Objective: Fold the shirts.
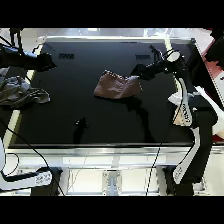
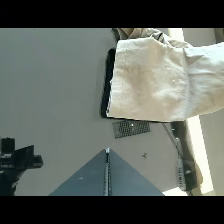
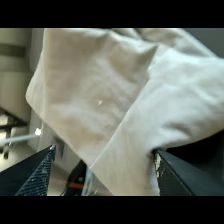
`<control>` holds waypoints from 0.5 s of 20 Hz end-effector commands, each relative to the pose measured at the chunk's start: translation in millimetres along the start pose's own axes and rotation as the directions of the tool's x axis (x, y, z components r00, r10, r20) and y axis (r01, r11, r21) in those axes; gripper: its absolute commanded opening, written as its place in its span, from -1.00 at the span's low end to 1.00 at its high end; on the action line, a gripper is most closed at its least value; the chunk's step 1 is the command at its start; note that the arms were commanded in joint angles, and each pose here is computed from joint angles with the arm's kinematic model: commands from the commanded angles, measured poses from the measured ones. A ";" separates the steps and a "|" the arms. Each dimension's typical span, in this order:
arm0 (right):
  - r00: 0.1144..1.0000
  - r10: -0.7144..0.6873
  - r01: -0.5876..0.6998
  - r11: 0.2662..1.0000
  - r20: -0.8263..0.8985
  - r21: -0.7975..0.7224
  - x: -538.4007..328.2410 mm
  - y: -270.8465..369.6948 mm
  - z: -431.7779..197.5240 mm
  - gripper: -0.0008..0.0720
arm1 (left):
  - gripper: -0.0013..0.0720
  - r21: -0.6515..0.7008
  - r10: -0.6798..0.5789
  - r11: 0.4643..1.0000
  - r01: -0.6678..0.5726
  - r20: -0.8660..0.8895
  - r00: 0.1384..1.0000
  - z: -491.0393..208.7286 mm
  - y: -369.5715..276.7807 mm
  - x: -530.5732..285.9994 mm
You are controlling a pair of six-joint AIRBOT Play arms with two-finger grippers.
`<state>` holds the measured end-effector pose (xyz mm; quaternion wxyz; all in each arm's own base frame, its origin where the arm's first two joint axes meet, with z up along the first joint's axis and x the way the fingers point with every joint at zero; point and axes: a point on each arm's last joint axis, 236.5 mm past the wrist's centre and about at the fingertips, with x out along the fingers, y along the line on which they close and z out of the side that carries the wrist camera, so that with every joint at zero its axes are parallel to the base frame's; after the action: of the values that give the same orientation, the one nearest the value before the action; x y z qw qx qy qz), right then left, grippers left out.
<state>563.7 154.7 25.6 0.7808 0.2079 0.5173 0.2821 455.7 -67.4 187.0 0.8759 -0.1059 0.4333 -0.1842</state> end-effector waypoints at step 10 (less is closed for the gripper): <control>0.958 -0.288 0.286 0.951 0.004 0.119 -83.8 -119.4 -15.7 0.92 | -0.93 -0.018 -0.009 1.000 0.008 -0.017 1.000 -2.3 2.3 8.6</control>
<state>564.1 32.2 34.5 0.8198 0.1867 0.5142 0.1695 458.8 -68.1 179.5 0.8715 -0.1101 0.4404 -0.1853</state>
